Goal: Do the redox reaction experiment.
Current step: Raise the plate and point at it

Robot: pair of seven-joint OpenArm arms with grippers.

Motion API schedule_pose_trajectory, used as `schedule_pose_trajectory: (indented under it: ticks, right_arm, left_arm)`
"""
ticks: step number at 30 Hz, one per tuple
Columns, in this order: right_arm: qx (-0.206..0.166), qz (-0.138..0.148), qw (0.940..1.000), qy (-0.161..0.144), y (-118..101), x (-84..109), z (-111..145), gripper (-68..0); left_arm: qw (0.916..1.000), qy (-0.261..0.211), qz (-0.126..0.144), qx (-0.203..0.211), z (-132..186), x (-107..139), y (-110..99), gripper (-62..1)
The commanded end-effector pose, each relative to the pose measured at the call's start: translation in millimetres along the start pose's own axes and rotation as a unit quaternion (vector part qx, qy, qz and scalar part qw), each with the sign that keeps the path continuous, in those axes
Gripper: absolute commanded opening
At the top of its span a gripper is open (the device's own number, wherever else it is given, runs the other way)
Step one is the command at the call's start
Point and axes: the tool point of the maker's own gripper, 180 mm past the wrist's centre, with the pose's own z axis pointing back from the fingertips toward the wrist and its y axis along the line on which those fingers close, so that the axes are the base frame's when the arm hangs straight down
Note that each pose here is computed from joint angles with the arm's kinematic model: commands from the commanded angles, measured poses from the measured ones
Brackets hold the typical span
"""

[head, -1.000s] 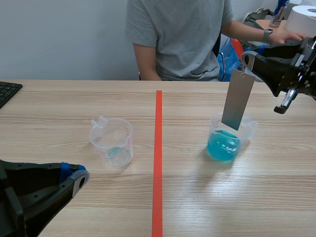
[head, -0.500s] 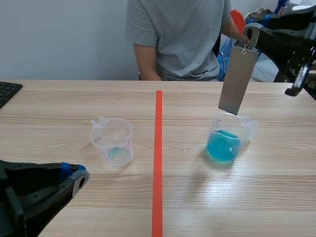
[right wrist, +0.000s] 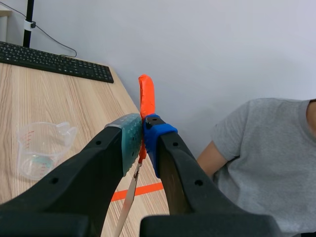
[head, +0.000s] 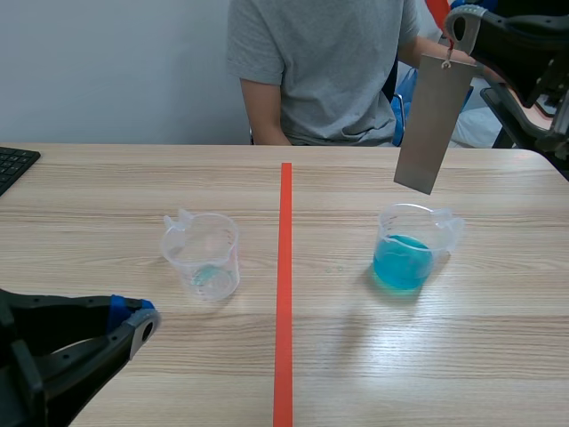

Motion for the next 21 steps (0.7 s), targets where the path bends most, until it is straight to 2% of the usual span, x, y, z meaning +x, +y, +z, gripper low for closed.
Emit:
schedule_pose_trajectory:
  ticks: [1,6,15,21]
  right_arm:
    - [-0.004,0.02,0.9996,-0.02,-11.8,18.1,-0.3,-66.5]
    - [-0.004,0.02,0.9996,-0.018,-11.8,17.5,-0.4,-66.5]
    - [-0.004,0.02,0.9996,-0.019,-11.7,17.9,-0.5,-66.5]
    - [-0.004,0.019,0.9996,-0.02,-11.9,18.3,-0.5,-66.5]
  left_arm:
    - [0.9999,-0.011,0.003,0.001,-0.2,5.0,0.5,-56.9]
    - [1.0,-0.008,-0.001,0.002,-0.7,2.3,2.7,-56.9]
    - [0.9997,0.015,0.01,0.014,-8.2,-32.8,23.9,-56.9]
    - [0.9998,-0.013,-0.002,0.017,-26.6,-23.7,38.9,-56.9]
